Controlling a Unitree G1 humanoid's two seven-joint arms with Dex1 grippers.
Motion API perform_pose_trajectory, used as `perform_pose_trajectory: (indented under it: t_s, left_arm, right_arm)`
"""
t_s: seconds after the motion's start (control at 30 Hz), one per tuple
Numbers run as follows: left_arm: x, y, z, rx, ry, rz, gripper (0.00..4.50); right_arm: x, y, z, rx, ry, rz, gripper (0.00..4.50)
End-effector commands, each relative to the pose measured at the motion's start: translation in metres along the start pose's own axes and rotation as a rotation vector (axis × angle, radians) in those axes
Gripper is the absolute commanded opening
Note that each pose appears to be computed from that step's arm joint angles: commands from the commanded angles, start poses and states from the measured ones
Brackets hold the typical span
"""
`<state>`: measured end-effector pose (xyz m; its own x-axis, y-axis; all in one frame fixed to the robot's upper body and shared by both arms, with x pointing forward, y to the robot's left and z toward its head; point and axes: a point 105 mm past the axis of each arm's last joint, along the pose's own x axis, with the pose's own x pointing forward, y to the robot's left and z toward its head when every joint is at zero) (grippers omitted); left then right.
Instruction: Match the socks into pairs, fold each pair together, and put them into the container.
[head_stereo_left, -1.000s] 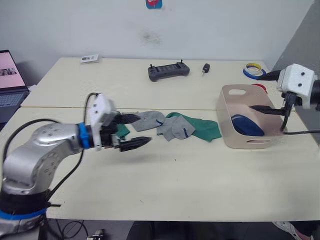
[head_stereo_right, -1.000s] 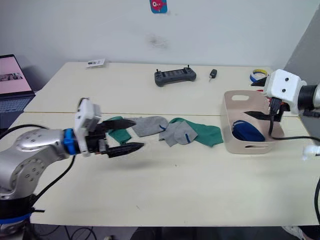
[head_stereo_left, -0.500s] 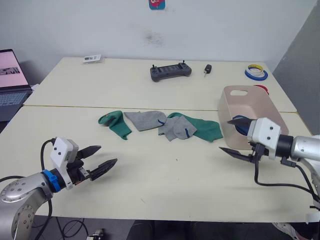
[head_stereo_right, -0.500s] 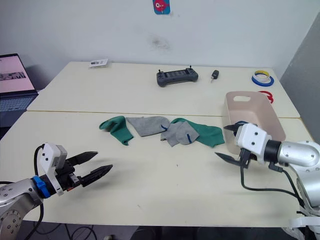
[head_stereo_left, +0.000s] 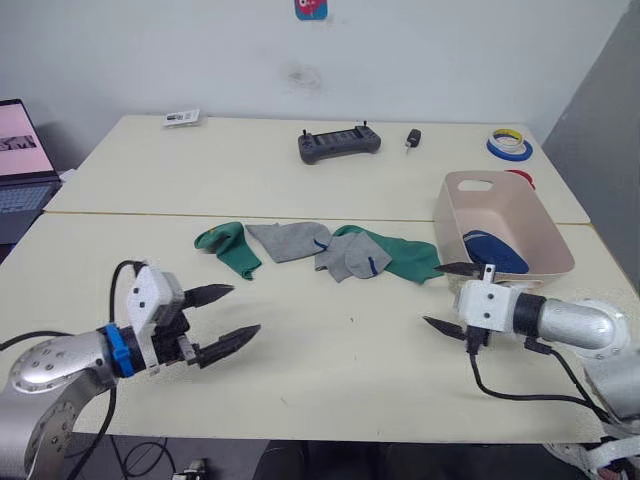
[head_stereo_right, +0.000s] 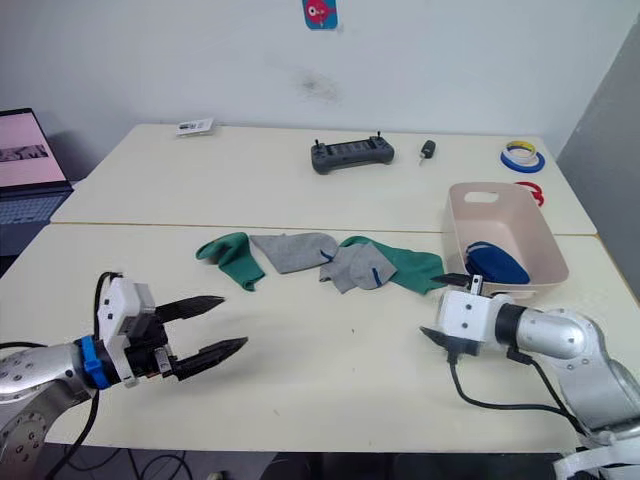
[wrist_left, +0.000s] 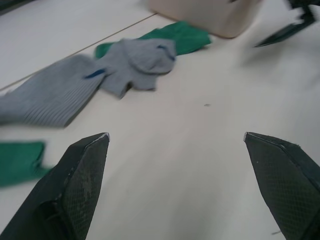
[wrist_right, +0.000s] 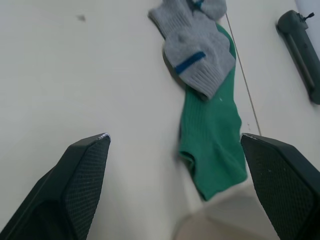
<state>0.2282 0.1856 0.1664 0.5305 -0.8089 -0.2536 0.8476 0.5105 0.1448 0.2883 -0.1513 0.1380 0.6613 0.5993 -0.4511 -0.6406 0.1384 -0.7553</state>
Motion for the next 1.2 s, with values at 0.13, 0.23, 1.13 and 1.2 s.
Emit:
perform_pose_trajectory:
  t_s: [0.13,0.23,1.13,1.2]
  left_arm:
    - [0.019,-0.012,0.033,0.128,-0.055,-0.141,4.5]
    - [0.025,-0.013,0.038,0.139,-0.073,-0.162,4.5]
    - [0.032,-0.008,0.03,0.138,-0.079,-0.142,4.5]
    - [0.032,-0.004,0.027,0.144,-0.069,-0.125,4.5]
  right_arm:
    - [0.025,-0.01,-0.003,-0.325,0.067,0.006,4.45]
    - [0.039,-0.012,-0.005,-0.373,0.079,0.013,4.45]
    - [0.042,-0.023,0.002,-0.338,0.085,0.071,0.01]
    - [0.034,-0.029,0.005,-0.312,0.075,0.078,0.01]
